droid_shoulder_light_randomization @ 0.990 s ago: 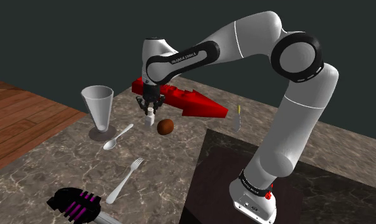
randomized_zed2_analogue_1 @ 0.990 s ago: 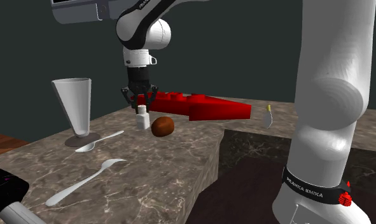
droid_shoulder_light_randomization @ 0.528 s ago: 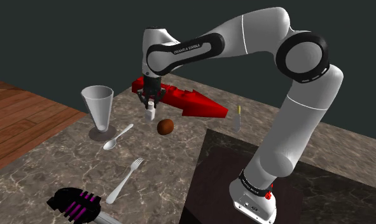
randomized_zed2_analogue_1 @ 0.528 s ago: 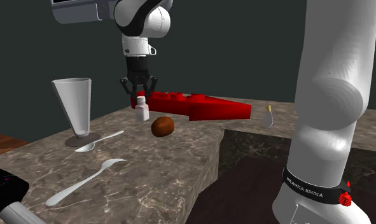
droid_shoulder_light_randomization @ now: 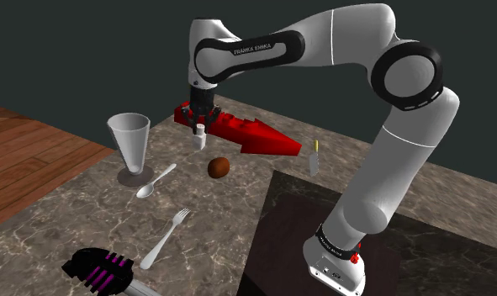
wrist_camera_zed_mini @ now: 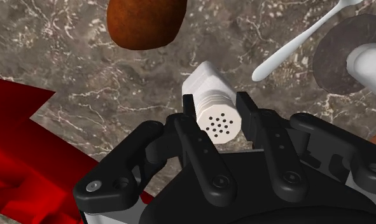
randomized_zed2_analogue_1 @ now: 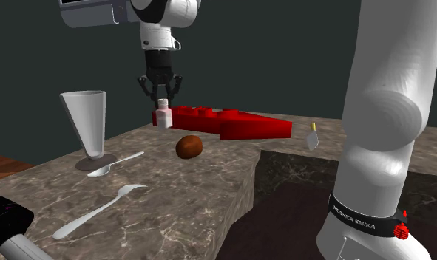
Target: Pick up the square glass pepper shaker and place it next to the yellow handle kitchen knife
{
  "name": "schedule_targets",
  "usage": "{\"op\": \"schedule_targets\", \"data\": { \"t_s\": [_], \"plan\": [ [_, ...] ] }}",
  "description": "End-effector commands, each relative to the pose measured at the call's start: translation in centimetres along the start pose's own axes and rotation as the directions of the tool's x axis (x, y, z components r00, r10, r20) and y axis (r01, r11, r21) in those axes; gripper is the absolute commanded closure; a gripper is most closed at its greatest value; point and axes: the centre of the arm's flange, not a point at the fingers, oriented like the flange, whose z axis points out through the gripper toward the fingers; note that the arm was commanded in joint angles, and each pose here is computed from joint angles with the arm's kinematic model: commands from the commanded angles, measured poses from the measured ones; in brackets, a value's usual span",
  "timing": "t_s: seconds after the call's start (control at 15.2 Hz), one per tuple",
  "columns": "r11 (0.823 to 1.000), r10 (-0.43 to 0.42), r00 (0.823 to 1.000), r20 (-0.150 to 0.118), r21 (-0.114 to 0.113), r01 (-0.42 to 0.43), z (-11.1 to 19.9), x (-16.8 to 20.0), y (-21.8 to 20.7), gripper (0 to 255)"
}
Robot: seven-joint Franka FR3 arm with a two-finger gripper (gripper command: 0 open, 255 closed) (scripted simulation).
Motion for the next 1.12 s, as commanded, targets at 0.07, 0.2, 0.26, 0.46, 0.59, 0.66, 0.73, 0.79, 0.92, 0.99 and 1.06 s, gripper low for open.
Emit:
{"op": "schedule_targets", "data": {
  "t_s": [0.07,0.2,0.26,0.46,0.59,0.66,0.73,0.79,0.92,0.99,1.06],
  "plan": [
    [1.000,0.000,1.000,0.000,0.000,0.000,-1.6,-0.1,0.1,255],
    [1.000,0.000,1.000,0.000,0.000,0.000,-2.6,-0.1,0.1,255],
    [1.000,0.000,1.000,0.000,0.000,0.000,-3.2,-0.1,0.1,255],
    [1.000,0.000,1.000,0.000,0.000,0.000,-4.7,-0.1,0.2,255],
    [1.000,0.000,1.000,0.000,0.000,0.000,-5.8,-0.1,0.2,255],
    [1.000,0.000,1.000,0.000,0.000,0.000,-6.3,-0.2,0.2,255],
    [1.000,0.000,1.000,0.000,0.000,0.000,-6.9,-0.2,0.2,255],
    [1.000,0.000,1.000,0.000,0.000,0.000,-7.4,-0.2,0.2,255],
    [1.000,0.000,1.000,0.000,0.000,0.000,-7.5,-0.4,1.5,255],
    [1.000,0.000,1.000,0.000,0.000,0.000,-7.5,-0.6,2.8,255],
    [1.000,0.000,1.000,0.000,0.000,0.000,-7.4,-0.8,4.1,255]
  ]
}}
